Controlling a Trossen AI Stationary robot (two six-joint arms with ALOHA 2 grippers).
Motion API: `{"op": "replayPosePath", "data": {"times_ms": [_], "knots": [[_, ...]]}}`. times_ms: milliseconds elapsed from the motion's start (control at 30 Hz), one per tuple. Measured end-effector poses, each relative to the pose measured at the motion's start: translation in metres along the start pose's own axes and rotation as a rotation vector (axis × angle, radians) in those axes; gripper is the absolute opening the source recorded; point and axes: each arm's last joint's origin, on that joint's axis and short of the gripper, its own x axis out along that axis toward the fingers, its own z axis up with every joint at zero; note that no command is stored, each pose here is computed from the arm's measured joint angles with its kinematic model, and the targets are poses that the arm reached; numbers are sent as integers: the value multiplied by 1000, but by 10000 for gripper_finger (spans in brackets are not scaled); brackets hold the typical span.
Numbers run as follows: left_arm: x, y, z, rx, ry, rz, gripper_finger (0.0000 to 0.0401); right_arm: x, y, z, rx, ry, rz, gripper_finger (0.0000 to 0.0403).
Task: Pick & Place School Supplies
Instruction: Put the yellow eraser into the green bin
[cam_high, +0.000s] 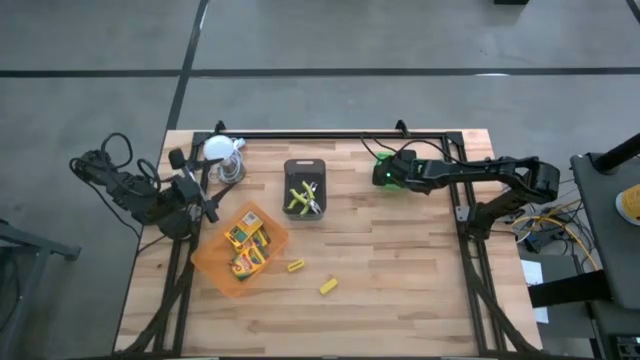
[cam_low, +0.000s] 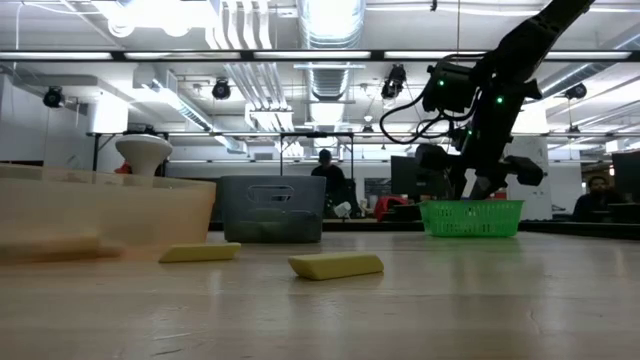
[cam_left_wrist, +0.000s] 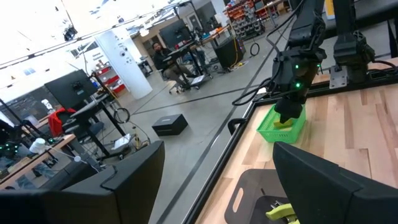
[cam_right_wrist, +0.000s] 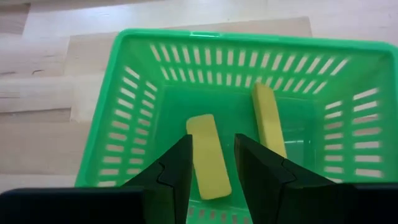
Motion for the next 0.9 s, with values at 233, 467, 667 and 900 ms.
{"op": "replayPosePath", "data": {"times_ms": [233, 467, 667, 900], "knots": [[0, 0, 0, 0, 0, 0, 305, -4, 1, 4, -25, -67, 7, 116], [0, 0, 0, 1, 0, 0, 305, -37, 1, 25, -83, -252, 111, 116], [0, 0, 0, 0, 0, 0, 305, -74, -5, 42, -188, -335, 265, 116], [0, 0, 0, 0, 0, 0, 305, -111, -18, 52, -301, -345, 517, 116]]}}
